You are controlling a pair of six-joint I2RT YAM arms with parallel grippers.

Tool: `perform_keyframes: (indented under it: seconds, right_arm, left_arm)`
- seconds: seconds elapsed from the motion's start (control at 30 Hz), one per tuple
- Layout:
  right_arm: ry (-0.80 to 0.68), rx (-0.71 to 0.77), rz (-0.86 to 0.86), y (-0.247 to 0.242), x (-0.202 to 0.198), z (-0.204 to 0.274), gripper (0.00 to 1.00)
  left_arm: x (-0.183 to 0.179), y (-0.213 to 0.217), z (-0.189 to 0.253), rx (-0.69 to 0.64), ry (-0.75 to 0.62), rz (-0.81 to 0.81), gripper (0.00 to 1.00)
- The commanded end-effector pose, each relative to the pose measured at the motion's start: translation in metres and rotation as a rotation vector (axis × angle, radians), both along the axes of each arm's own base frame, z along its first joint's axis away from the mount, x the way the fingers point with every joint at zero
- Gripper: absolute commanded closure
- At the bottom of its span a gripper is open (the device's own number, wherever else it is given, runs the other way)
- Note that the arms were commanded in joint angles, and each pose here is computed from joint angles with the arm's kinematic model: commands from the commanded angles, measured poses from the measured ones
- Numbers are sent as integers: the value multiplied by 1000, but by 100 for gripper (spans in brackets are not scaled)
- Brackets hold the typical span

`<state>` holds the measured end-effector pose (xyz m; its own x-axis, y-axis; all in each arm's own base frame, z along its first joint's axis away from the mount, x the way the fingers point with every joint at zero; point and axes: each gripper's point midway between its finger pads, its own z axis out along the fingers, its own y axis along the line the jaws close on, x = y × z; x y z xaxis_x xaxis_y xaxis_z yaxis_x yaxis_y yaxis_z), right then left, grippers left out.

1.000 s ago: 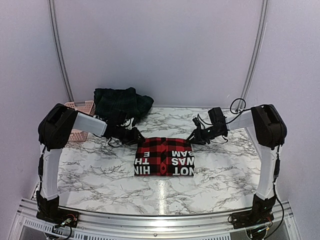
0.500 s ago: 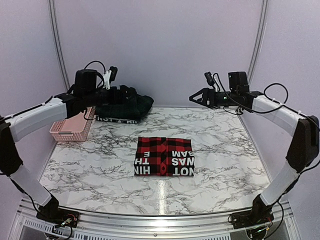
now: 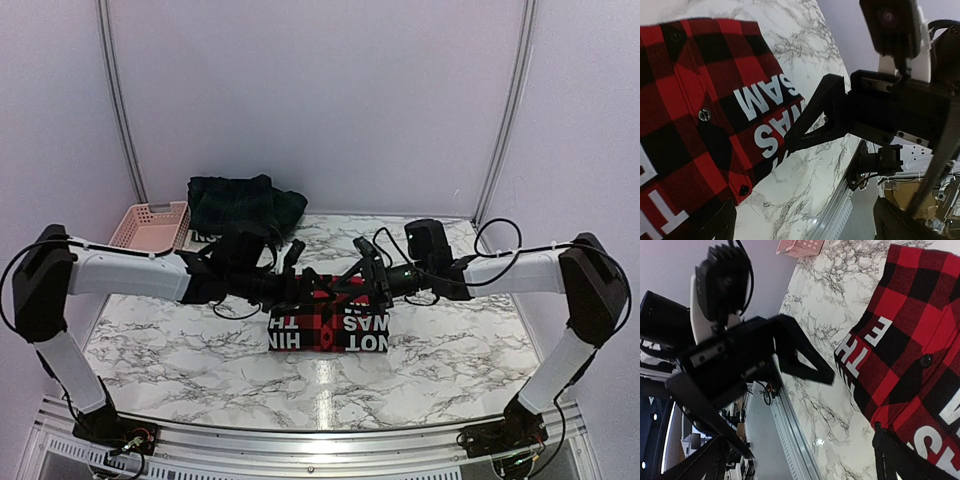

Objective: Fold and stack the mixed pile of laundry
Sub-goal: Smooth out the square-folded T-shirt at the center of the board.

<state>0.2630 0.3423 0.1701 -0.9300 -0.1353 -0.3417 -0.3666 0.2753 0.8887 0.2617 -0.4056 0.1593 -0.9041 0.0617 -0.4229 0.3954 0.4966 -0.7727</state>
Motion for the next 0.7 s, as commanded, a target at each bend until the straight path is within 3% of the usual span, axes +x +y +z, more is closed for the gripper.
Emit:
perform_keyframes:
  seconds: [0.0, 0.17, 0.4, 0.5, 0.67]
  right_arm:
    - [57, 124, -19, 12, 5, 13, 5]
    - [231, 112, -28, 10, -1, -49, 5]
    - [376, 29, -145, -33, -4, -137, 6]
    - [378, 61, -139, -36, -10, -129, 8]
    - [214, 112, -110, -27, 8, -60, 7]
  left_arm:
    - [-2, -25, -8, -87, 123, -29, 1]
    - [-1, -34, -46, -118, 234, -20, 1]
    - [8, 24, -120, -142, 392, 208, 1]
    - [7, 50, -129, -144, 419, 285, 1]
    - [15, 37, -67, -164, 221, 173, 1]
